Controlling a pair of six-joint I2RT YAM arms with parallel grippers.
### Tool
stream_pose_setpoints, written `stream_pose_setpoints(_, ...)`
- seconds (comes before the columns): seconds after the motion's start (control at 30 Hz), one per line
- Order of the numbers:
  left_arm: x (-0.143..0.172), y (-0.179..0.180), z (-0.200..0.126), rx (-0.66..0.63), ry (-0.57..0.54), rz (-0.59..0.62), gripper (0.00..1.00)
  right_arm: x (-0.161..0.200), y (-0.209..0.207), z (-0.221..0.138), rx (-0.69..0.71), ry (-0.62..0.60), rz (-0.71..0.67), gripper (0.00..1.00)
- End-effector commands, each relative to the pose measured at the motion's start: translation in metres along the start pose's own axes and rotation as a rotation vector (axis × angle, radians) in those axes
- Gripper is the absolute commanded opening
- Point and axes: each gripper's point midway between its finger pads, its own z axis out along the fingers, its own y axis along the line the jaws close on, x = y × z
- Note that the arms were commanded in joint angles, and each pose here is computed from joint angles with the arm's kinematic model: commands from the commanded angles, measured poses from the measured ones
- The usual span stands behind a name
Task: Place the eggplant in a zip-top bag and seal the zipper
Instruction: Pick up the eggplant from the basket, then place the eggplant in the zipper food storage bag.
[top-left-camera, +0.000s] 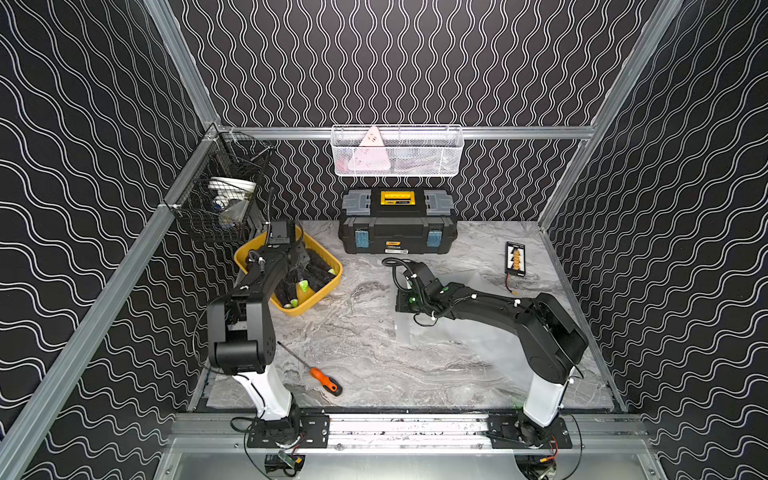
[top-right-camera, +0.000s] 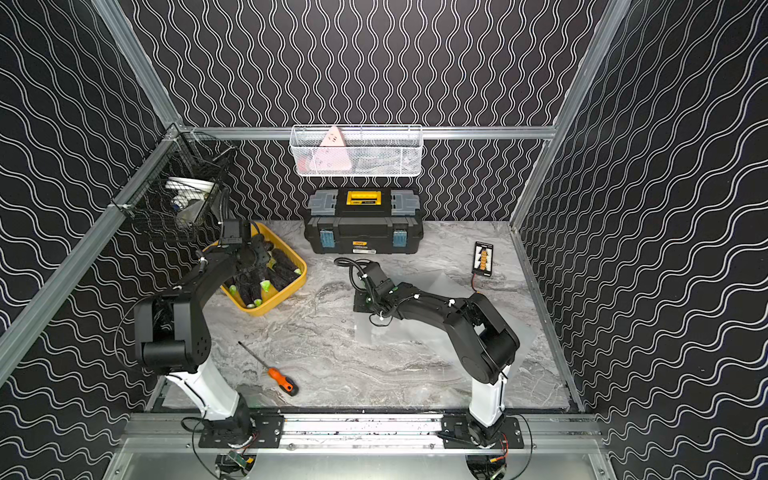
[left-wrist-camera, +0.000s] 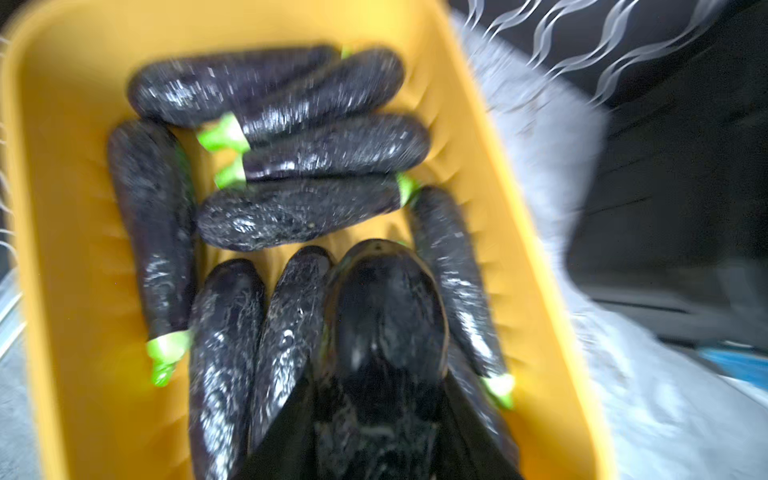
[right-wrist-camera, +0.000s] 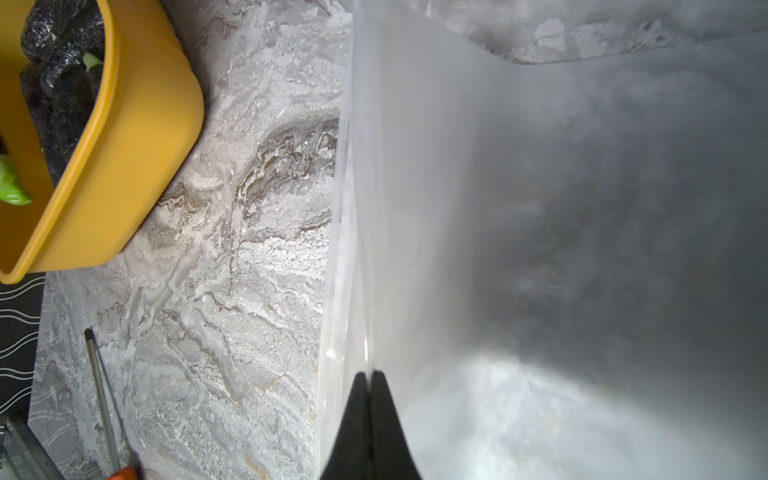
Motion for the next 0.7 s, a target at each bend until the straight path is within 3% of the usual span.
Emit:
stream_pose_setpoints(0.0, 0.011, -0.024, -0.023, 0.112, 0.033, -0.039, 0.37, -0.004, -0.002, -0.002, 0.013, -0.011, -0.004, 0.00)
stream_pose_setpoints(0.2, 0.055, -0.100, -0.080, 0.324, 0.055, -0.011, 0.37, -0.004, 0.002, 0.002, -0.016, -0.010, 0.018, 0.00)
stream_pose_setpoints(0.37, 0.104, -0.161, -0.107, 0.453, 0.084, 0.013, 0.37, -0.003, 0.012, -0.001, -0.064, 0.002, 0.043, 0.00)
stream_pose_setpoints(0.67, 0.157, -0.198, -0.091, 0.476, 0.088, -0.018, 0.37, 0.005, 0.025, -0.008, -0.154, 0.035, 0.110, 0.00)
